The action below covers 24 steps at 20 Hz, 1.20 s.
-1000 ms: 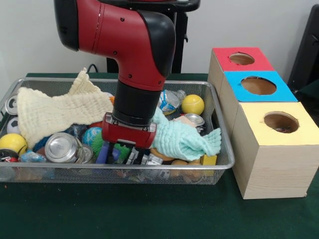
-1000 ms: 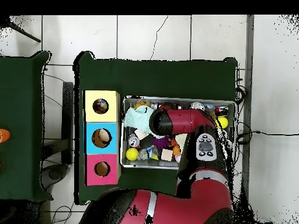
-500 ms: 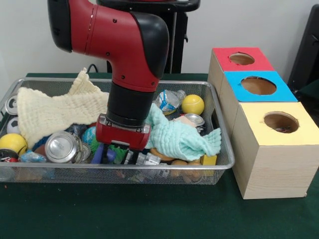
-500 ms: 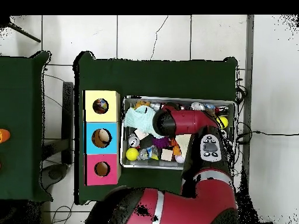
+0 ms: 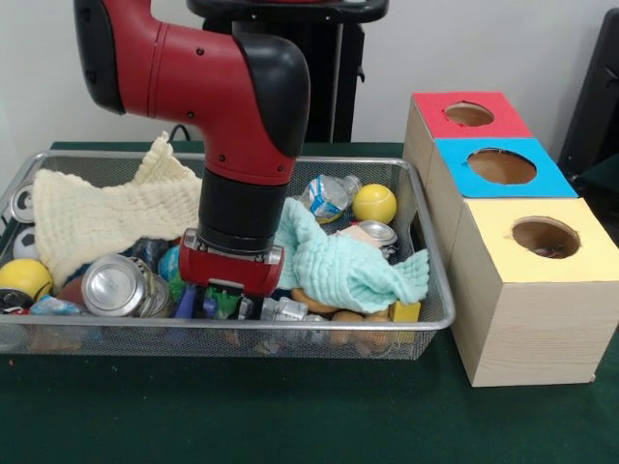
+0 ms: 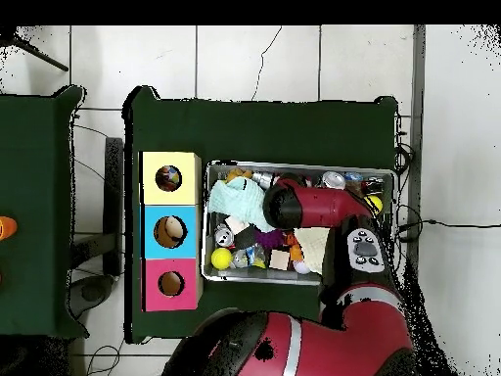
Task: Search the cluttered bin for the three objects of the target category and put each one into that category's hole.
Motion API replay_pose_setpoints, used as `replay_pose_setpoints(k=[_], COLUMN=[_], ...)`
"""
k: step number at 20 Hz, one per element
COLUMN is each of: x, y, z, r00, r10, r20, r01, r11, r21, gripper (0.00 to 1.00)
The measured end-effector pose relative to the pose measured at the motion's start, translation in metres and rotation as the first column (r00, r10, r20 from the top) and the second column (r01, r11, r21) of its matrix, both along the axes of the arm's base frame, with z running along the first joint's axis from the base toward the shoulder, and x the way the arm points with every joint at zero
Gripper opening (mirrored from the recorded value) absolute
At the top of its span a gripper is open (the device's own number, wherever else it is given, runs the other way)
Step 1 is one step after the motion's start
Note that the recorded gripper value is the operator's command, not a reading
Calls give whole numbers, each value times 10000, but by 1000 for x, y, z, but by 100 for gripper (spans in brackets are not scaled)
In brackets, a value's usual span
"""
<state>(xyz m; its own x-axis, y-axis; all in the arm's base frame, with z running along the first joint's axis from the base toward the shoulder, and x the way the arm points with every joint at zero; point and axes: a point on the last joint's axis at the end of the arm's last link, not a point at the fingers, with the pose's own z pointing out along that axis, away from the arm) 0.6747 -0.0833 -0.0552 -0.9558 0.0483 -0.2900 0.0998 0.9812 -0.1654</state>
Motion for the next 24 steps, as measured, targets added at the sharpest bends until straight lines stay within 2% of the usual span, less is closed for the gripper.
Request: replay_pose_setpoints(k=[6, 11, 16, 20, 24], x=[-8, -18, -41, -45, -47], y=[6, 24, 51, 50, 43], z=[1, 8, 24, 28, 24], r00=[9992, 9991, 9996, 9985, 9963], r10=[105, 92, -272, -552, -855], r20=[394, 416, 56, 35, -1], r01=[-103, -93, 271, 550, 854], r11=[9999, 9999, 9994, 9980, 9950], r21=[-35, 37, 198, 316, 517], gripper=[100, 100, 100, 100, 100])
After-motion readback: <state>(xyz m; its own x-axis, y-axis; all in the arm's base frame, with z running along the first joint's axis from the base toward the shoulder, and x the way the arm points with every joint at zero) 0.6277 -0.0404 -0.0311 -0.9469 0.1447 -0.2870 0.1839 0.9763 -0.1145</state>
